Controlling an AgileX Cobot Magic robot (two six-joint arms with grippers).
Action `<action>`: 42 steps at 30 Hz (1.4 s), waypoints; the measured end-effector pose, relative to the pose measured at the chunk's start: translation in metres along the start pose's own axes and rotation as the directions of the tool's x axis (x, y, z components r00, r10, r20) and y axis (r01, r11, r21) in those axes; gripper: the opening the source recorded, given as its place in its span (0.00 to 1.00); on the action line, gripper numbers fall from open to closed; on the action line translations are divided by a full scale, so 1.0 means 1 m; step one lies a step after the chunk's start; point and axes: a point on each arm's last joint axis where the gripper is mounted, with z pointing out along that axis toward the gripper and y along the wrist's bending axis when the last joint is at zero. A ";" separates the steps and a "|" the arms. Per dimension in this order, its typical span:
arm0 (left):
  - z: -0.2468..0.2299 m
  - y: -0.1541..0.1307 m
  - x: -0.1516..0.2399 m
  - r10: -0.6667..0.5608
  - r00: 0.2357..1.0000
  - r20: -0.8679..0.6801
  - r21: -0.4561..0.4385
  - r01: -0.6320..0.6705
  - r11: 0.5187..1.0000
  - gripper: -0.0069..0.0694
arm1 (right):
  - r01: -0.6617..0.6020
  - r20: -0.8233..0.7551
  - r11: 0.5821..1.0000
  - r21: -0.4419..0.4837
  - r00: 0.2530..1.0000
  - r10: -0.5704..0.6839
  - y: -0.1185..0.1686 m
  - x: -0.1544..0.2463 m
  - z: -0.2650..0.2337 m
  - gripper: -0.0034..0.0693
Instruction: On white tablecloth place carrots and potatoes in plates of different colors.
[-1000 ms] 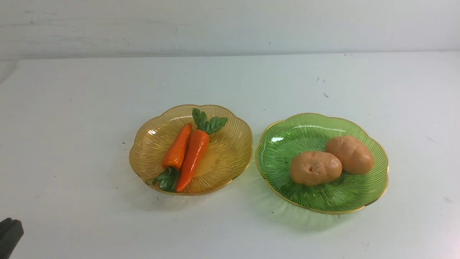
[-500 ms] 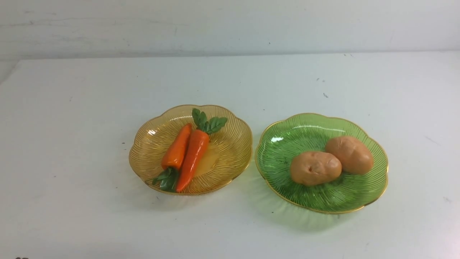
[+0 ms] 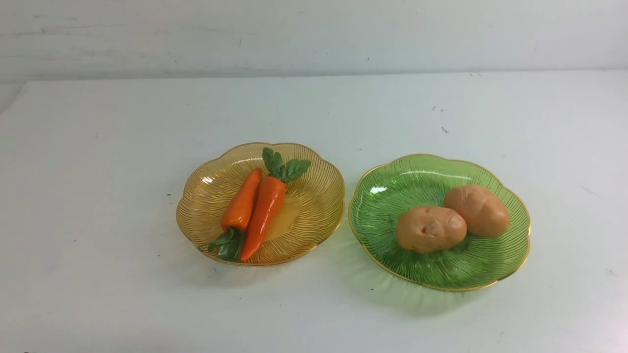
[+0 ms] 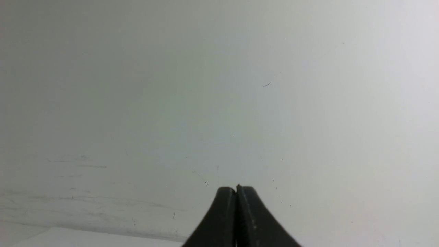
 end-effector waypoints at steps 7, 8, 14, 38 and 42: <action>0.000 0.000 0.000 0.001 1.000 0.000 0.000 -0.001 1.000 0.09 | 0.000 0.000 1.000 0.000 1.000 0.000 0.000 0.000 0.000 0.03; 0.000 0.000 0.000 0.002 1.000 0.000 -0.001 -0.002 1.000 0.09 | 0.001 0.000 1.000 0.000 1.000 -0.001 0.000 0.000 0.000 0.03; 0.000 0.000 0.000 0.004 1.000 -0.001 -0.001 -0.004 1.000 0.09 | 0.054 -0.024 0.999 0.008 0.998 -0.054 -0.001 0.004 0.000 0.03; 0.000 0.000 0.000 0.005 1.000 0.000 -0.001 -0.005 1.000 0.09 | 0.202 -0.521 0.932 0.302 0.854 -0.016 -0.027 0.138 -0.015 0.03; 0.000 0.000 0.000 0.005 1.000 0.000 -0.001 -0.005 1.000 0.09 | 0.202 -0.521 0.932 0.302 0.854 -0.016 -0.027 0.138 -0.015 0.03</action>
